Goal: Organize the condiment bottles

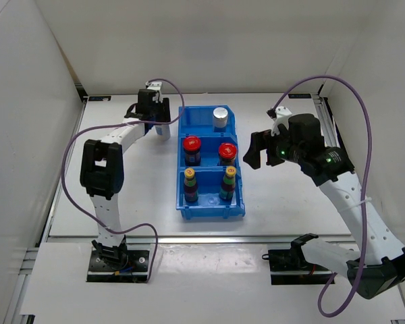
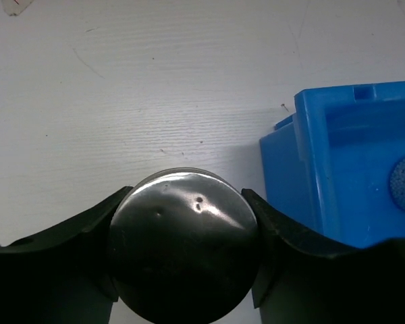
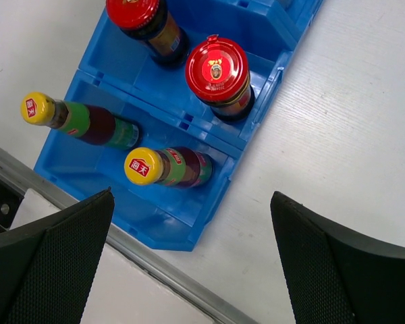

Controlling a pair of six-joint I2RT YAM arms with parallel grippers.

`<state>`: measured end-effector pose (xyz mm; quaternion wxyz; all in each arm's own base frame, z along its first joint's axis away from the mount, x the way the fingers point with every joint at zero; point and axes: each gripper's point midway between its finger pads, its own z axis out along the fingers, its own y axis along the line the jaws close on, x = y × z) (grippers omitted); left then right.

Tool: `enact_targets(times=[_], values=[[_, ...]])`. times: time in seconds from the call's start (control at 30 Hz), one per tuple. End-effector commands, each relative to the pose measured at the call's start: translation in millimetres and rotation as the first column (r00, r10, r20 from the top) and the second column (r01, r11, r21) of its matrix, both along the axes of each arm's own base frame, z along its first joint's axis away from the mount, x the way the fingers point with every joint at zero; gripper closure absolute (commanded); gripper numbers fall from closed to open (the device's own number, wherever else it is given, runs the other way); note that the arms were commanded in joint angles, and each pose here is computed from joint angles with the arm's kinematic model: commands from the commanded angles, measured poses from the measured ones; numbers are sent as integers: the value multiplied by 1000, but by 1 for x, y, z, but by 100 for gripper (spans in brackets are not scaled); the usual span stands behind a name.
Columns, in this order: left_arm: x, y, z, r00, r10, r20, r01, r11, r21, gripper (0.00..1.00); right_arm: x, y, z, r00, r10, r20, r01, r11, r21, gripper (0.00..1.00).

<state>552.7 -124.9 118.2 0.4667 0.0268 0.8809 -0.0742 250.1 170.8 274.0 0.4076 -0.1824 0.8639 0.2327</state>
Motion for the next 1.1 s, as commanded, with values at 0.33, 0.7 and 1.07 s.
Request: enact_targets(times=[0.33,0.7,1.07], values=[[-12,-41,240,895,-71,441,106,993,-54,57,-2,2,7,1000,16,9,-16,1000,18,0],[-27,-137,212,861,-288,420,345,936,-65,56,-5,-5,5,1000,-9,9,9,1000,-1,0],[-15,-144,113,926,-249,283,261,965,-4,56,-22,-20,1,1000,-23,6,23,999,-38,0]])
